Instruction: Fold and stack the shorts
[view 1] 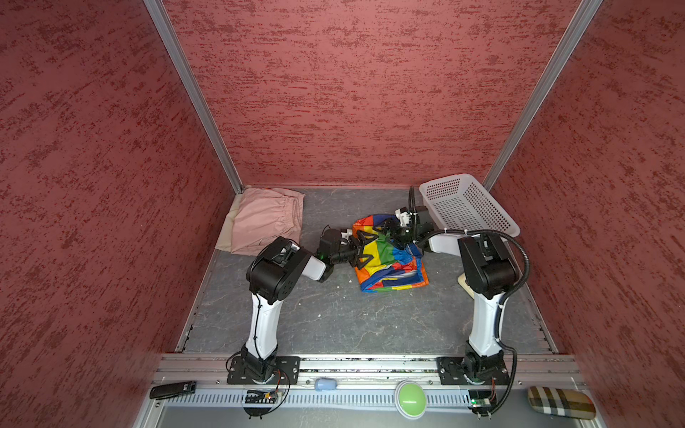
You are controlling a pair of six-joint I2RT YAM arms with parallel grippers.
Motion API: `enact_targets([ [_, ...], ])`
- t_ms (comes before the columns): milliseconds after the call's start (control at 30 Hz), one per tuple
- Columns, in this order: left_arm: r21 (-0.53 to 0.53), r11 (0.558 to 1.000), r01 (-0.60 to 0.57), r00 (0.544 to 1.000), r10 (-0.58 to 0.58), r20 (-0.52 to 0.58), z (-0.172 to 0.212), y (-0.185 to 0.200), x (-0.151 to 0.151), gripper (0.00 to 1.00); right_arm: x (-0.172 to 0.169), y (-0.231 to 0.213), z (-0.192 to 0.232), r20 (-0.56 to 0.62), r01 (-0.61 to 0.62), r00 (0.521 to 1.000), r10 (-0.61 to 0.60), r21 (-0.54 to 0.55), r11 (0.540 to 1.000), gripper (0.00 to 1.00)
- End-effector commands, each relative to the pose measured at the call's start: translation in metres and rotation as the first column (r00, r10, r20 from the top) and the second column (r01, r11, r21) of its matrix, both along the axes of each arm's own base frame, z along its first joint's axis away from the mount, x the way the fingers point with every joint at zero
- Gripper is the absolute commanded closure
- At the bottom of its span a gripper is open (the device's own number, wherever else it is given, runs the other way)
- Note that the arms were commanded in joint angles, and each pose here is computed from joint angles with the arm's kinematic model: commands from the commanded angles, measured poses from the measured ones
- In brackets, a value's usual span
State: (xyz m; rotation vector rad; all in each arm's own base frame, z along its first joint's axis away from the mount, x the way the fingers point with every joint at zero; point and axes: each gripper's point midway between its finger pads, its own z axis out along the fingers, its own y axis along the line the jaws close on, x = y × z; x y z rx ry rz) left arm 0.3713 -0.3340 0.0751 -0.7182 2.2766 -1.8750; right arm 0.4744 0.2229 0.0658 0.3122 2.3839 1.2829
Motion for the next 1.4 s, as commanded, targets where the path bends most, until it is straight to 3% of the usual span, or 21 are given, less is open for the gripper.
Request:
enact_targets([
  [0,0.007,0.999,0.039,0.999,-0.039,0.000,-0.012,0.002,-0.018,0.01,0.025,-0.024,-0.004,0.066,0.042,0.997,-0.041,-0.010,0.999,0.01],
  [100,0.074,0.995,0.065,0.998,-0.064,-0.017,-0.031,0.007,-0.032,0.01,0.030,-0.030,-0.001,0.084,0.030,0.996,-0.030,0.003,1.000,0.01],
  [300,0.114,0.990,0.082,0.997,-0.081,-0.017,-0.042,0.014,-0.043,0.01,0.044,-0.036,0.049,0.172,0.006,0.985,-0.006,0.001,1.000,0.01],
  [467,0.130,0.987,0.100,0.989,-0.113,0.096,0.004,0.009,-0.025,0.01,0.021,-0.035,0.120,0.271,-0.009,0.963,-0.004,0.047,0.999,0.01],
  [600,0.140,0.988,0.066,0.978,-0.091,0.187,0.062,0.016,0.008,0.01,-0.018,-0.048,0.135,0.274,0.044,0.961,-0.047,0.019,0.999,0.01],
  [767,0.035,0.998,0.044,0.982,-0.049,0.182,0.094,0.008,0.063,0.01,-0.066,-0.057,0.115,0.252,0.059,0.966,-0.063,0.023,0.998,0.01],
  [900,-0.010,0.996,0.086,0.985,-0.083,0.148,0.082,-0.024,0.087,0.01,-0.089,-0.056,0.088,0.223,0.048,0.973,-0.058,0.049,0.998,0.01],
  [1033,0.041,0.992,0.117,0.986,-0.121,0.111,0.051,-0.041,0.101,0.01,-0.094,-0.057,0.055,0.170,0.039,0.984,-0.043,0.026,0.999,0.01],
  [1367,0.265,0.962,0.070,0.995,-0.087,0.053,-0.028,-0.003,0.143,0.01,-0.127,-0.067,-0.019,-0.004,0.030,1.000,-0.030,-0.039,0.999,0.01],
])
